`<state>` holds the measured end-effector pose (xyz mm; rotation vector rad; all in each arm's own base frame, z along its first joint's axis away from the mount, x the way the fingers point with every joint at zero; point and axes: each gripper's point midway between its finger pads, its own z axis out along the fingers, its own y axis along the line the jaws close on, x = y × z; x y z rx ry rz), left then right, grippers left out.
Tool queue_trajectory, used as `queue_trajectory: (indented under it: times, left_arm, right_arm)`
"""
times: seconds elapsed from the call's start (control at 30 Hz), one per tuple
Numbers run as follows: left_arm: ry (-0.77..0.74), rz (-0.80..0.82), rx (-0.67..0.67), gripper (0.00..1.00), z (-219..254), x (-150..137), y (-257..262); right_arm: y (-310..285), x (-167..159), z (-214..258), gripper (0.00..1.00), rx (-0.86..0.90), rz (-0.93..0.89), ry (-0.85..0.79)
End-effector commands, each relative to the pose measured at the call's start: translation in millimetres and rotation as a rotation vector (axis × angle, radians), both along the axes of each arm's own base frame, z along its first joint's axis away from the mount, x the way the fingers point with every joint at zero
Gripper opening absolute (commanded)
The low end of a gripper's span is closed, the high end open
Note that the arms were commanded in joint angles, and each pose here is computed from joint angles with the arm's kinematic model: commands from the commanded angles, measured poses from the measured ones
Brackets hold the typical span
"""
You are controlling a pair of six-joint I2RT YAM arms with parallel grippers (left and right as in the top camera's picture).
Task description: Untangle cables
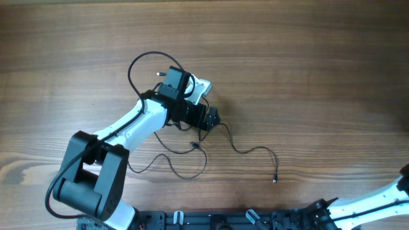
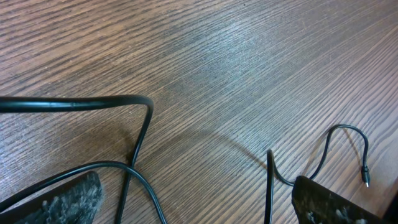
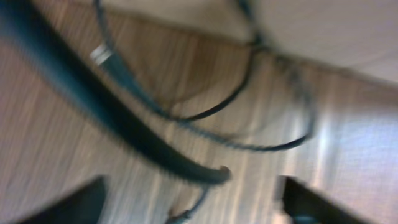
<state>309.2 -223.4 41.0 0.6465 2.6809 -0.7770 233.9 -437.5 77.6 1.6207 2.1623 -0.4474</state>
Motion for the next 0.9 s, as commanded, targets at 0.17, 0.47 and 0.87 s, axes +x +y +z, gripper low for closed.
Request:
queue_trajectory:
  times: [0.17,0.47,0.87]
  left_arm:
    - [-0.014,-0.002,-0.031,1.00,11,2,-6]
    - [-0.007,-0.002,-0.028,1.00,11,1,-6]
    - [-0.020,-0.002,-0.034,1.00,12,4,-7]
  right_arm:
    - [39,49,15,1.00,0.126,0.134,-0.193]
    - [20,18,22,1.00,0.045,0.027,-0.093]
    - [-18,36,56,1.00,-0.156,0.098,-0.175]
